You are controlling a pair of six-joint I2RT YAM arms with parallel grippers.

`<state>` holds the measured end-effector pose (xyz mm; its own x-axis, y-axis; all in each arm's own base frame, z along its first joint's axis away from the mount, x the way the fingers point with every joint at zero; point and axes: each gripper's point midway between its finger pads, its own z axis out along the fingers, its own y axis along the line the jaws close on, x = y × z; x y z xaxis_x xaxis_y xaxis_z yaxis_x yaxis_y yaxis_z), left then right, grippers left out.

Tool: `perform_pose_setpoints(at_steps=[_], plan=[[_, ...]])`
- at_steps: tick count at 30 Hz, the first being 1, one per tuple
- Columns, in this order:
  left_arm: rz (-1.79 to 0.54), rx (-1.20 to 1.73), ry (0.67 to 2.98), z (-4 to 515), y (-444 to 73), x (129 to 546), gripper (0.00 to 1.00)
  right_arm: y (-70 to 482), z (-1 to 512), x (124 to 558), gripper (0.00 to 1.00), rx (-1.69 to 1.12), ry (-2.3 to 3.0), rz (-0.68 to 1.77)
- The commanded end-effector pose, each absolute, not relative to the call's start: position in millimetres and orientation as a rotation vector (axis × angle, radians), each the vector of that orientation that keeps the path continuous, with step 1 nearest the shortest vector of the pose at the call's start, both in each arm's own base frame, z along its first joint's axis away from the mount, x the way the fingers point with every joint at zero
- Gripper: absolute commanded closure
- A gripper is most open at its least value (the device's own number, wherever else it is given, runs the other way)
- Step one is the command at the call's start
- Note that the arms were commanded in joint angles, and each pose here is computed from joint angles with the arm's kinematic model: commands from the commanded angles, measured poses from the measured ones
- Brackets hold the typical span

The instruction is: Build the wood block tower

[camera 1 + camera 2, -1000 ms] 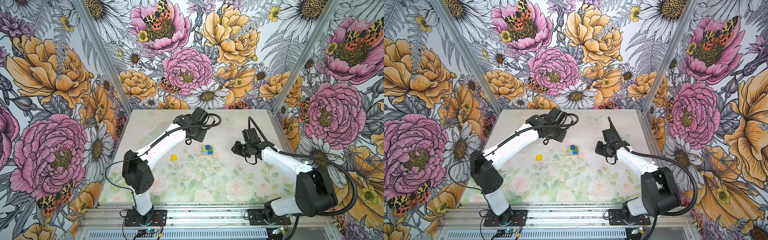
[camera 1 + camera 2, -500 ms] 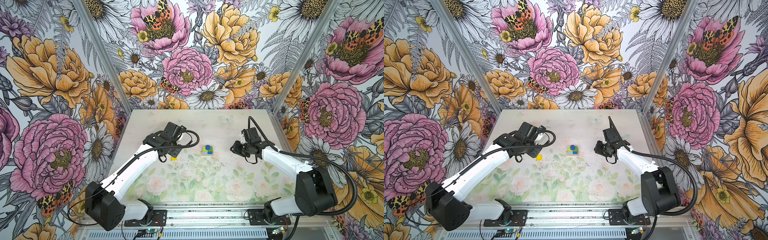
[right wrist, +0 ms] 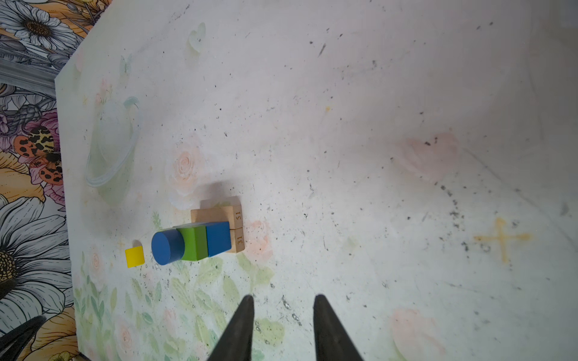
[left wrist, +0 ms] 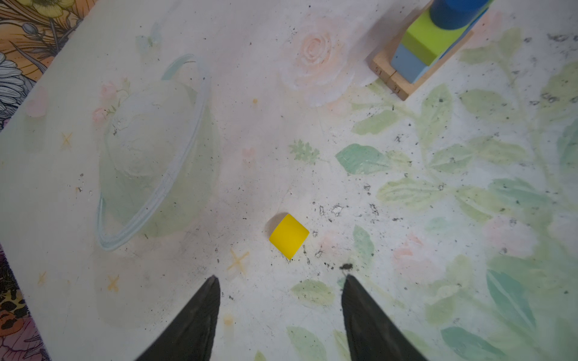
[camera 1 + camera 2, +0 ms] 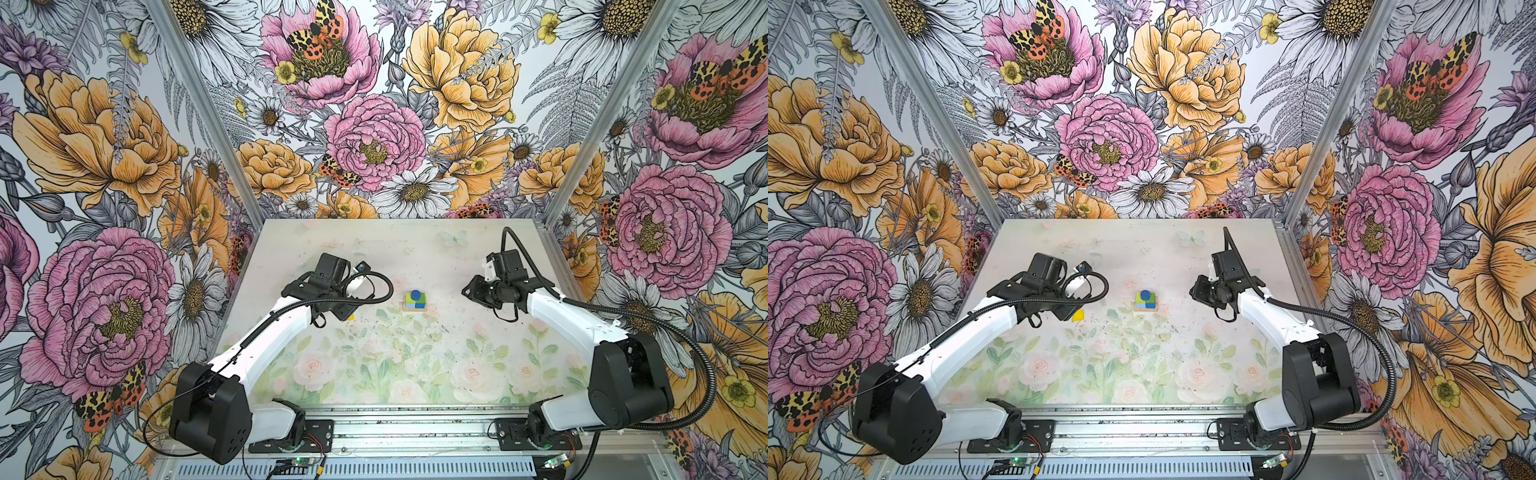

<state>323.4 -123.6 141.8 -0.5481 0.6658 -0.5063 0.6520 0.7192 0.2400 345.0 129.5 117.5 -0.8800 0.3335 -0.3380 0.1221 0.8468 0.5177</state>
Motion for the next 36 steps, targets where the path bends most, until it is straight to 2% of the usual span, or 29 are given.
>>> perform_pose_setpoints(at_steps=[1, 9, 18, 36], plan=[[-0.037, 1.057, 2.331, 124, -129, 335, 0.37, 128, 132, 351, 0.66, 0.317, 2.571, 0.713], [-0.162, 1.063, 2.432, 94, -128, 338, 0.37, 122, 130, 354, 0.66, 0.347, 2.571, 0.715], [-0.3, 1.106, 2.586, 58, -136, 323, 0.38, 122, 129, 356, 0.66, 0.346, 2.576, 0.722], [-0.244, 1.07, 2.651, 42, -123, 335, 0.41, 119, 125, 359, 0.66, 0.354, 2.586, 0.725]])
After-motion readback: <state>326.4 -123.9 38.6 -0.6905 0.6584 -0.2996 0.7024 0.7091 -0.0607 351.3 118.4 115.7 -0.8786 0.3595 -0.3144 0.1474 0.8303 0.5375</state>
